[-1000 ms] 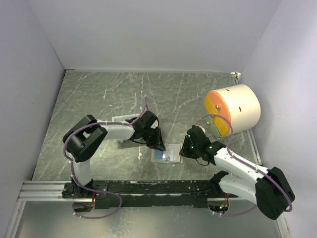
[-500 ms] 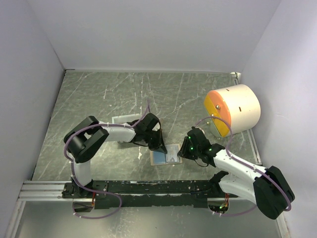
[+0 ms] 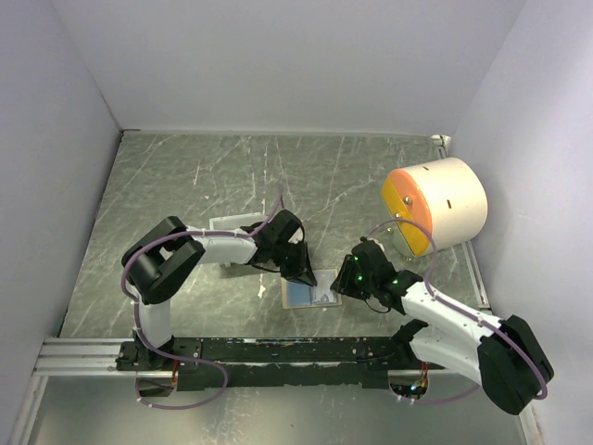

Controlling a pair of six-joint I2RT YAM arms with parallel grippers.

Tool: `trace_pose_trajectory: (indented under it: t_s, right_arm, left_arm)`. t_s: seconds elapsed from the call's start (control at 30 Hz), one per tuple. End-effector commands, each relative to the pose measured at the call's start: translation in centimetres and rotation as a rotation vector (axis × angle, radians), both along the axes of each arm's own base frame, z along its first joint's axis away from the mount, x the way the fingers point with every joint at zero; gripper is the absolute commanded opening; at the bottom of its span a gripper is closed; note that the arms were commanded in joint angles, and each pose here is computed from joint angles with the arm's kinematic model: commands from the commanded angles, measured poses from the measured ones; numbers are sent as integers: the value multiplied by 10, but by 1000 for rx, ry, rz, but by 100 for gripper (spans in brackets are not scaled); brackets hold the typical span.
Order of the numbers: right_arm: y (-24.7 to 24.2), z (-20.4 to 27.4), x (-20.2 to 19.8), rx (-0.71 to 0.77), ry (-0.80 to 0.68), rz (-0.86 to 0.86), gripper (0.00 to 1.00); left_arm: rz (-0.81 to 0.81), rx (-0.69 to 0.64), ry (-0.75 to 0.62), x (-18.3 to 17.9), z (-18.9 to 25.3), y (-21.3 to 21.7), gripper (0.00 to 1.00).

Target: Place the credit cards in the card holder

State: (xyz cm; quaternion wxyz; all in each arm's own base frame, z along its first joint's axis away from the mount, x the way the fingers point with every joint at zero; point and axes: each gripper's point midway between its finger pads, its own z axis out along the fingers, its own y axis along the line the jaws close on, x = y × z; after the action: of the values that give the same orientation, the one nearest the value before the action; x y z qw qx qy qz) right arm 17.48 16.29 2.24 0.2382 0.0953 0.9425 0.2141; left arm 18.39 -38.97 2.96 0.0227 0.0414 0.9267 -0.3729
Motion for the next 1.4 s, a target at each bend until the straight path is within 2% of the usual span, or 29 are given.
trace_pose_trajectory:
  t_s: [0.0,0.07,0.17,0.33,0.43,0.5,0.67,0.8,0.87,0.9,1.03,1.37]
  right_arm:
    - [-5,12,5,-5,-41,-37,46]
    - [-6,14,6,-5,-46,-37,46]
    - [-4,11,3,0,-37,-26,34]
    - [-4,3,-1,1,-16,-18,28]
    - [-2,1,-3,18,-12,-13,26]
    - [1,0,-3,29,-8,-8,26]
    - [3,-3,-5,44,2,-4,25]
    - [2,-4,-5,43,0,-6,25]
    - [2,-4,-6,44,1,-6,24]
    - [2,-5,-7,43,3,-6,24]
    - [1,-5,-8,45,3,-7,24]
    - [2,-7,-9,48,8,-7,24]
  left_arm:
    - [-4,-11,-47,4,18,-9,40]
    - [3,-10,-52,5,20,-8,42]
    - [5,-13,-46,4,18,-7,40]
    - [6,-18,-20,-2,12,-6,37]
    - [7,-42,-17,-3,15,-9,18]
    - [3,-49,-15,-3,15,-11,14]
    - [-7,-64,-3,-5,16,-17,12]
    - [-4,-36,-31,-2,18,-14,22]
    - [3,-5,-59,1,19,-8,24]
    - [11,19,-73,3,18,-4,23]
    - [34,117,-104,6,8,14,7]
    - [18,144,-103,2,0,18,7]
